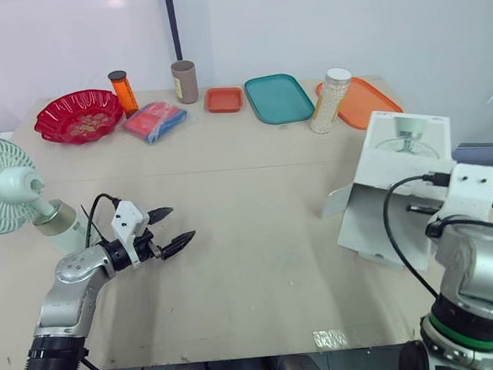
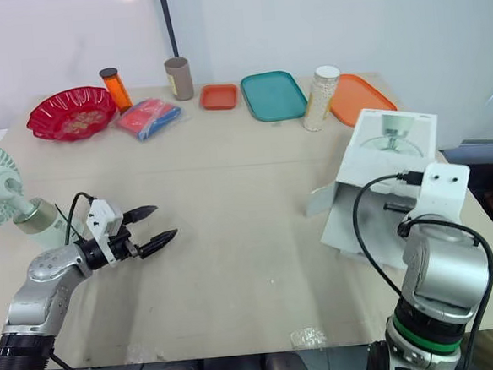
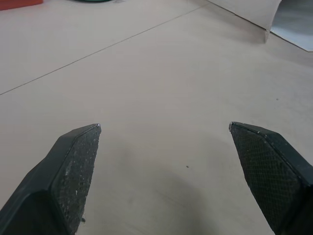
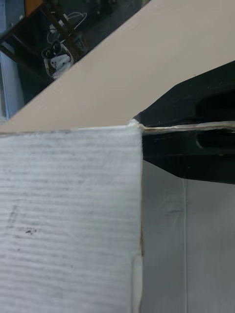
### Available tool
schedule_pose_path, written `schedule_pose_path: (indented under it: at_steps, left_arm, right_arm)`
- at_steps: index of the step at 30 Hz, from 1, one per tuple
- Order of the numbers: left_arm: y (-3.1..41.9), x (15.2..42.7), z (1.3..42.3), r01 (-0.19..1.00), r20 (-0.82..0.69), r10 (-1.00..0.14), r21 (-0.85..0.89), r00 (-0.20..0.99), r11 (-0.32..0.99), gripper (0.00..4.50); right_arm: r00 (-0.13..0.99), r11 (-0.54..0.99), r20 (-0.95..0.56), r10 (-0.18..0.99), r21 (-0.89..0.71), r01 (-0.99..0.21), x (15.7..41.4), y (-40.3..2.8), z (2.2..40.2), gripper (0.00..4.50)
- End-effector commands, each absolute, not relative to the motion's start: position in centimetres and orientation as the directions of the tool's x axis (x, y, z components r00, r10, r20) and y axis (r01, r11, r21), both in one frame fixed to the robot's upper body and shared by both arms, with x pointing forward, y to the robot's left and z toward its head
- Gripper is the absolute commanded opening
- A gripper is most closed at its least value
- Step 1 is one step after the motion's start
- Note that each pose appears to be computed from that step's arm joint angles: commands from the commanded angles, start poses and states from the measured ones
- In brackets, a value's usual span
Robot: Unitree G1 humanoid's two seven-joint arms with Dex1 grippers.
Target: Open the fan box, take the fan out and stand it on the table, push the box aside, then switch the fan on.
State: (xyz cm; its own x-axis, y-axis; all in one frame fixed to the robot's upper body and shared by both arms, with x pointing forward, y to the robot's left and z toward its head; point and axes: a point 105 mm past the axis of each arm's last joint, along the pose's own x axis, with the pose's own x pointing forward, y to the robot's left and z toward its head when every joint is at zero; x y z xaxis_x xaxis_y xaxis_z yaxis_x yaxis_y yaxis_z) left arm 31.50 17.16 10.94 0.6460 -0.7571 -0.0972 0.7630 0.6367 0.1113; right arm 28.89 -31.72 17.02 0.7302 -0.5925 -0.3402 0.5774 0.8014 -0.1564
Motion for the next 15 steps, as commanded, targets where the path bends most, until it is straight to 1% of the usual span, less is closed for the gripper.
schedule_pose_path:
  at_steps: [1,4,5,7,8,9,11,13,15]
  left_arm:
    - [17.5,31.2,11.8,0.757,-0.079,-0.755,0.146,0.65,0.636,4.5]
    - [17.7,31.0,11.8,0.753,-0.082,-0.751,0.147,0.655,0.641,4.5]
    - [17.8,30.8,11.8,0.752,-0.084,-0.749,0.147,0.657,0.643,4.5]
    - [17.9,30.5,11.7,0.751,-0.09,-0.747,0.147,0.658,0.644,4.5]
    - [17.9,30.4,11.7,0.75,-0.092,-0.746,0.144,0.66,0.646,4.5]
    - [17.8,30.3,11.6,0.749,-0.094,-0.744,0.142,0.661,0.647,4.5]
    - [17.8,30.1,11.5,0.75,-0.1,-0.745,0.137,0.66,0.647,4.5]
    - [17.9,30.1,11.4,0.751,-0.106,-0.744,0.139,0.66,0.646,4.5]
    - [18.0,30.1,11.5,0.749,-0.107,-0.742,0.14,0.662,0.648,4.5]
  right_arm:
    - [0.762,0.801,-0.25,-0.597,-0.142,0.581,29.9,-32.3,19.5,1.12]
    - [0.771,0.817,-0.276,-0.574,-0.138,0.559,30.1,-31.8,18.8,2.57]
    - [0.77,0.823,-0.293,-0.566,-0.143,0.55,30.0,-31.6,18.3,2.98]
    - [0.774,0.856,-0.367,-0.516,-0.195,0.478,29.8,-31.3,16.6,3.65]
    - [0.776,0.871,-0.395,-0.491,-0.214,0.442,29.7,-31.6,16.1,4.25]
    - [0.791,0.893,-0.414,-0.45,-0.226,0.39,29.7,-31.7,16.0,4.45]
    - [0.825,0.927,-0.428,-0.368,-0.243,0.287,29.6,-31.7,16.8,4.45]
    - [0.883,0.965,-0.412,-0.226,-0.219,0.144,29.8,-30.1,18.9,4.45]
    - [0.905,0.981,-0.406,-0.123,-0.187,0.049,29.8,-28.6,19.9,4.45]
